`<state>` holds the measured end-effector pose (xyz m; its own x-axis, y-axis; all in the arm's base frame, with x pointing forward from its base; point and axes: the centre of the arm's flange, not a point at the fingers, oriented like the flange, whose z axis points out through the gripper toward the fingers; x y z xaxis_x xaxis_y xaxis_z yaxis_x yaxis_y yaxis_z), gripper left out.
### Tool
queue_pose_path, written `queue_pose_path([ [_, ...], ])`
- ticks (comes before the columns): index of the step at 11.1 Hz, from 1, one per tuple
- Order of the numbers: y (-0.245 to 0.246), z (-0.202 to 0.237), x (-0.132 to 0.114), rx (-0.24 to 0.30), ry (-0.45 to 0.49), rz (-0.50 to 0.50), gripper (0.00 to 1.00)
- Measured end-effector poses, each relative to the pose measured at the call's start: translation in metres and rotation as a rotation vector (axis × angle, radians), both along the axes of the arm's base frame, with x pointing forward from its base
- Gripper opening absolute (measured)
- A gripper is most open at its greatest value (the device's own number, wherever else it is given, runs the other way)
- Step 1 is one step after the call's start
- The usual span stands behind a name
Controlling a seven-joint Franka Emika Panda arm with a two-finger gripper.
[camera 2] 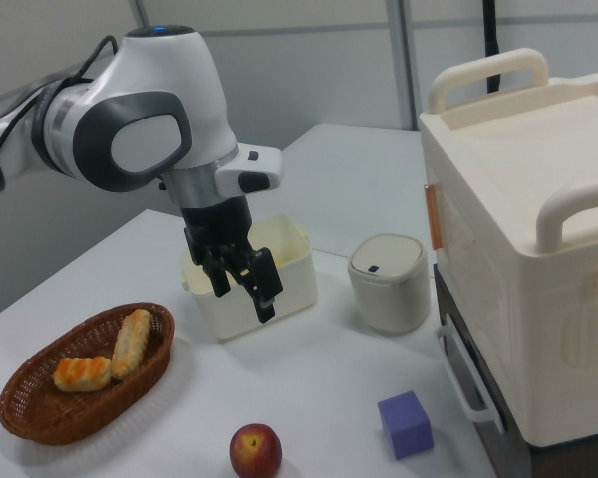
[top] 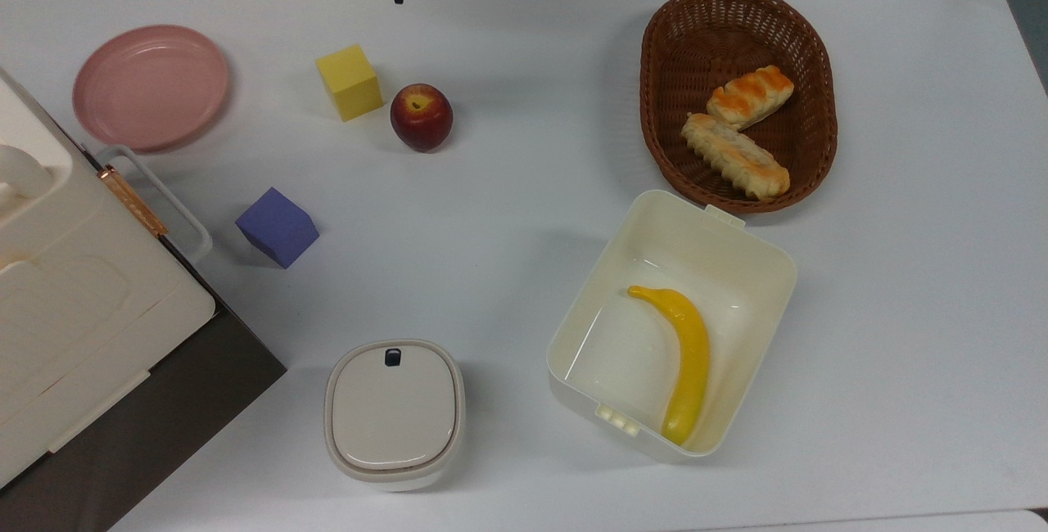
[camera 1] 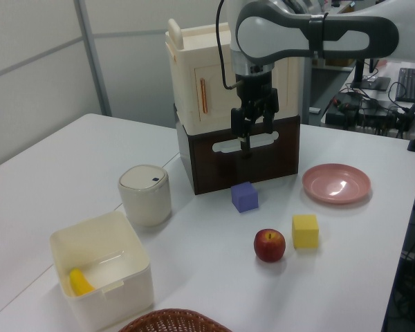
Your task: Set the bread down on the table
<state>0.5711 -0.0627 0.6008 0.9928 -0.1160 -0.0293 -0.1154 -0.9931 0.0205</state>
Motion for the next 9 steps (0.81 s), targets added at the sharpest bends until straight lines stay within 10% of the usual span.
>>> queue_pose_path([
  [9,0.071,-0.039,0.016,0.014,0.069,0.128,1.00],
])
